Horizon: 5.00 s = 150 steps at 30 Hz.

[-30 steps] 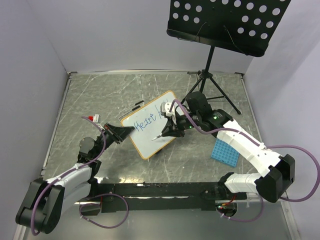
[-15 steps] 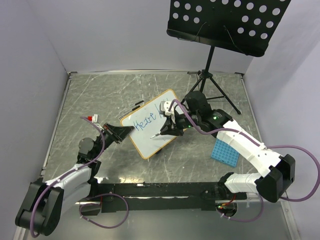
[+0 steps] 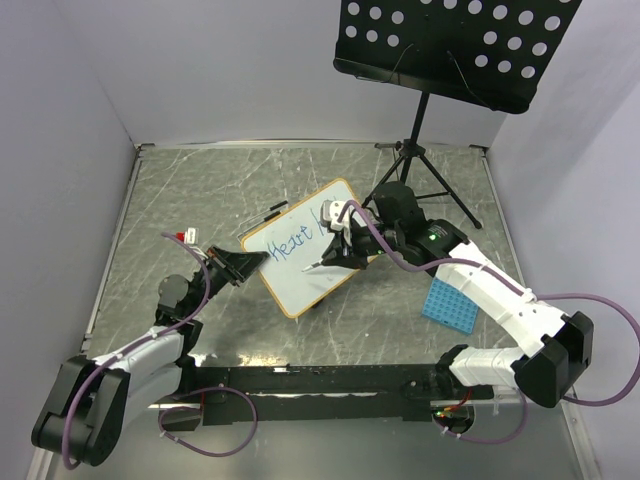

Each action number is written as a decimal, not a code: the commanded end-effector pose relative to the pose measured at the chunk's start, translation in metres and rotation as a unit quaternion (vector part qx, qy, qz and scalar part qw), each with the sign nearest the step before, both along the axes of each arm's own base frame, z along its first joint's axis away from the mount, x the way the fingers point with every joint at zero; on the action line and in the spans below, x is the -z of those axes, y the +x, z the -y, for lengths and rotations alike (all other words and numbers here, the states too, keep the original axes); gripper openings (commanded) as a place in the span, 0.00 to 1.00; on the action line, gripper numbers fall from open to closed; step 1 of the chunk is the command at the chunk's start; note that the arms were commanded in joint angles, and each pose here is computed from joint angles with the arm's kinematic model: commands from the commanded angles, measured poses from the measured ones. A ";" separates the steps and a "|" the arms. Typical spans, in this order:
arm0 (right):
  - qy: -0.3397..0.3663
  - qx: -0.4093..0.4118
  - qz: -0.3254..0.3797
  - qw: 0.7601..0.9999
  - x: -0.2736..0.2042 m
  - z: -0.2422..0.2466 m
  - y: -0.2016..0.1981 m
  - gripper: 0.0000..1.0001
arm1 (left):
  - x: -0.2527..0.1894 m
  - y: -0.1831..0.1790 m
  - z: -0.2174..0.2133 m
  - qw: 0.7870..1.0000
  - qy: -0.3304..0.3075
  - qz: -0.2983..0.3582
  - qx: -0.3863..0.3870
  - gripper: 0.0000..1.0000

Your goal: Write a sentence on the whiteboard

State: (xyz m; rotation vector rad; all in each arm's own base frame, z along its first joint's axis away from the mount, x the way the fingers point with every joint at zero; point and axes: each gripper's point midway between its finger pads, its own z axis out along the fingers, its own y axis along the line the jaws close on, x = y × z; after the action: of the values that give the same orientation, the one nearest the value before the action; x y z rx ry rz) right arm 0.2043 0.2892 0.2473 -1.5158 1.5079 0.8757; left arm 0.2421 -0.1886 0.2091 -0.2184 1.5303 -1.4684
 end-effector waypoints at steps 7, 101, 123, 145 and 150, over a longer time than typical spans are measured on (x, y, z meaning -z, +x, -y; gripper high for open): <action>0.037 0.006 0.031 0.999 -0.028 -0.005 0.002 0.00 | -0.051 -0.009 -0.002 0.995 -0.051 0.079 0.008 0.01; -0.008 0.017 0.015 1.000 0.007 -0.044 -0.003 0.00 | -0.069 -0.015 -0.004 0.992 -0.087 0.091 0.007 0.01; -0.045 -0.017 0.001 0.999 0.029 -0.034 -0.016 0.00 | -0.072 -0.004 -0.022 0.991 -0.085 0.091 -0.053 0.01; -0.033 0.018 0.006 0.999 0.016 -0.043 0.001 0.00 | -0.064 -0.007 -0.019 0.993 -0.077 0.083 -0.031 0.01; -0.027 0.032 0.009 0.999 0.013 -0.044 0.005 0.00 | -0.064 -0.007 -0.016 0.993 -0.077 0.083 -0.021 0.01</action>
State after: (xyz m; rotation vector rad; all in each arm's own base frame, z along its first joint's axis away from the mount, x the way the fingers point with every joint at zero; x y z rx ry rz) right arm 0.1936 0.3235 0.2141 -1.5609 1.6117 0.8385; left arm 0.2516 -0.1700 0.2104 -0.3503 1.4958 -1.4174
